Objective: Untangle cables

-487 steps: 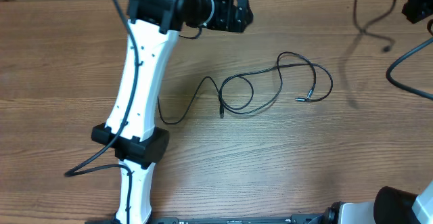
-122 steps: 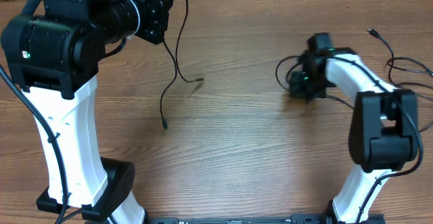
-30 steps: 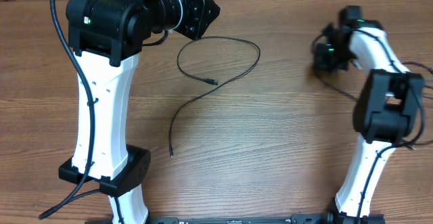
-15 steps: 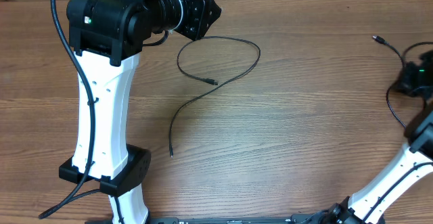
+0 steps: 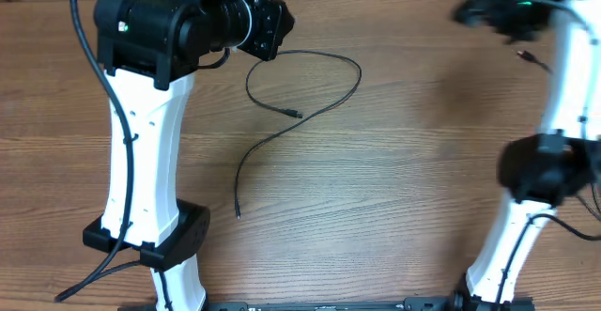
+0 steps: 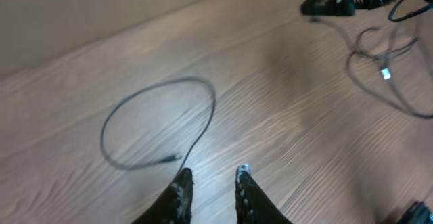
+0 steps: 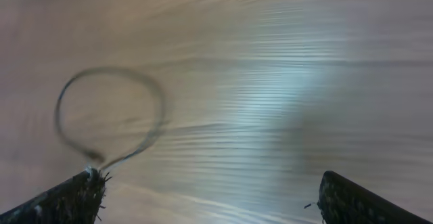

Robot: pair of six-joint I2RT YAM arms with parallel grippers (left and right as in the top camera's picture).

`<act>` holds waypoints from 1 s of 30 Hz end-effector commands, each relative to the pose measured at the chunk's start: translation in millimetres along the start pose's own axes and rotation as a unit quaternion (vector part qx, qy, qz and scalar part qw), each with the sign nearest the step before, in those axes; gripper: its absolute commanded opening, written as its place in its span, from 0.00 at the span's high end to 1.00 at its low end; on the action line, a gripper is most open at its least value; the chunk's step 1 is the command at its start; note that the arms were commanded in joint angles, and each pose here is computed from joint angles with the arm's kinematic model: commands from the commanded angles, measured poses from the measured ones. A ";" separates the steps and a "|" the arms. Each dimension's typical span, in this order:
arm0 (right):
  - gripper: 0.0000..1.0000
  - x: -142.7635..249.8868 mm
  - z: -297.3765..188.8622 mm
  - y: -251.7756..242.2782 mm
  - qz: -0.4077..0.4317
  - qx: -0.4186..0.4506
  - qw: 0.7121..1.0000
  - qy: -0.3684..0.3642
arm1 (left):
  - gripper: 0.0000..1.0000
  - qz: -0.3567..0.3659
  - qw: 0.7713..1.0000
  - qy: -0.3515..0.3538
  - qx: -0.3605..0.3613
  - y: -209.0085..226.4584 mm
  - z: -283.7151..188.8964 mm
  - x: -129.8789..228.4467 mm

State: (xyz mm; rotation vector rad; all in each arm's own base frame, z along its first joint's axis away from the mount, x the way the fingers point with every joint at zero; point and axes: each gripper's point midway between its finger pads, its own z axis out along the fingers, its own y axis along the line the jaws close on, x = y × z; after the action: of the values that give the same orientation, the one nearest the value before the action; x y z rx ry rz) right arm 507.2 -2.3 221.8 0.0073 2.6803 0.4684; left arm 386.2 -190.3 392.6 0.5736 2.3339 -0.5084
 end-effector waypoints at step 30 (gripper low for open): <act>0.07 102.3 135.7 145.5 -0.050 -0.006 0.988 0.145 | 0.87 -0.105 0.980 0.135 -0.097 16.0 87.9 48.3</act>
State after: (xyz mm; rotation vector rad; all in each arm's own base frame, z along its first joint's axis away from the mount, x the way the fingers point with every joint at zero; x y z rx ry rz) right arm 457.5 185.8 103.0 -0.2467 2.9650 0.4721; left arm 419.6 -218.4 245.8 0.4498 2.7738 -0.2536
